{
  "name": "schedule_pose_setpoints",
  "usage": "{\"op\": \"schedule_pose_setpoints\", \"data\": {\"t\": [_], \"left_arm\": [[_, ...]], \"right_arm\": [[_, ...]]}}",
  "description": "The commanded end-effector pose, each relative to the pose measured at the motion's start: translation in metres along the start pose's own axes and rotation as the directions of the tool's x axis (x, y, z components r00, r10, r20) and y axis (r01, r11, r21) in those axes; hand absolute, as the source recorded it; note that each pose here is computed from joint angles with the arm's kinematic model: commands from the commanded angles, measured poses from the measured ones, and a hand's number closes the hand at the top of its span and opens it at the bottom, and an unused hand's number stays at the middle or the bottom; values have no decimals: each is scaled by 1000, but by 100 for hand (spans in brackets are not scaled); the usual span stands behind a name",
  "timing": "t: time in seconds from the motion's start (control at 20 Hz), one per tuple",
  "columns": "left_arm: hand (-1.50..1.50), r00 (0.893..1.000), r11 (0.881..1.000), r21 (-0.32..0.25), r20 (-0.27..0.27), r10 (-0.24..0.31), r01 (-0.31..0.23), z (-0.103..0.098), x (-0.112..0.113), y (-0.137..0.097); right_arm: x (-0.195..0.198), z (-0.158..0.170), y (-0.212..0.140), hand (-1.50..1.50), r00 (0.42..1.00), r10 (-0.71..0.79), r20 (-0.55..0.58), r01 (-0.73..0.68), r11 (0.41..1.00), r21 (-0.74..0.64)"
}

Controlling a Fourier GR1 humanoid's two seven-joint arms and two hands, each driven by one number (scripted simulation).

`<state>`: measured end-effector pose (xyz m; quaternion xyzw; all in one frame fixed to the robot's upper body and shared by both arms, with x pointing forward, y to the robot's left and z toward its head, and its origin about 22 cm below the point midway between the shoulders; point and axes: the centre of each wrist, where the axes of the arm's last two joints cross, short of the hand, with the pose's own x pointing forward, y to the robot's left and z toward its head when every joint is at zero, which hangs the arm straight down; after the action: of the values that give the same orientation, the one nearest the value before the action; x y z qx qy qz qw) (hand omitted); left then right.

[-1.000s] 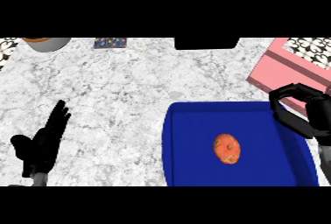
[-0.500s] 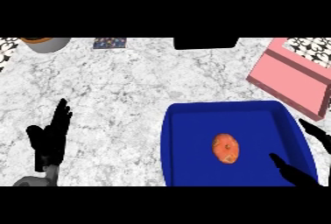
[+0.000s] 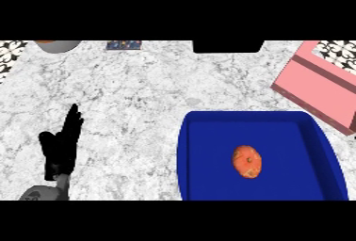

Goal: Pick the squash from the tray and place it in the cardboard box

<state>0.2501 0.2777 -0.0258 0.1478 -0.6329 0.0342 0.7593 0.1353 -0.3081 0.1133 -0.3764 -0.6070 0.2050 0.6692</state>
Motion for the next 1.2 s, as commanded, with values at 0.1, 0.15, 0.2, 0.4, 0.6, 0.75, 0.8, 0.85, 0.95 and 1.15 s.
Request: {"op": "schedule_pose_setpoints", "data": {"t": [0.1, 0.15, 0.2, 0.4, 0.6, 0.75, 0.8, 0.85, 0.95, 1.15], "left_arm": [[0, 1000, 1000, -21, 6, -9, 9, -2, 3, 1], [0, 1000, 1000, -24, -12, -6, 6, -8, -4, 10], [0, 1000, 1000, -18, 4, 4, -4, -16, -5, -8], [0, 1000, 999, -37, 6, -5, 5, -9, 12, -2], [0, 1000, 999, -44, -4, 1, -1, -16, 8, -4], [0, 1000, 1000, -11, 21, 3, -3, -14, 4, -15], [0, 1000, 999, -42, 1, -5, 5, -9, -5, -15], [0, 1000, 1000, -25, 11, -12, 12, -17, 1, -3], [0, 1000, 1000, -11, 21, 4, -3, -10, 9, -12], [0, 1000, 999, -29, -2, -14, 14, -15, -11, -21]], "right_arm": [[48, 7, -14, -150, 987, 135, -84, -124, 984, 124], [51, 7, -4, -150, 988, 123, -89, -110, 985, 134], [52, 4, -4, -150, 987, 128, -99, -108, 978, 180], [62, 5, 13, -150, 970, 198, -143, -160, 958, 240], [88, 0, 22, -150, 942, 266, -202, -201, 934, 295], [83, -1, 45, -150, 937, 279, -211, -199, 921, 335], [95, -9, 39, -150, 941, 263, -214, -183, 926, 331], [100, -7, 49, -150, 940, 254, -228, -170, 928, 332], [88, -3, 68, -150, 942, 250, -223, -160, 921, 355], [100, -22, 54, -150, 937, 250, -244, -160, 928, 335]]}}
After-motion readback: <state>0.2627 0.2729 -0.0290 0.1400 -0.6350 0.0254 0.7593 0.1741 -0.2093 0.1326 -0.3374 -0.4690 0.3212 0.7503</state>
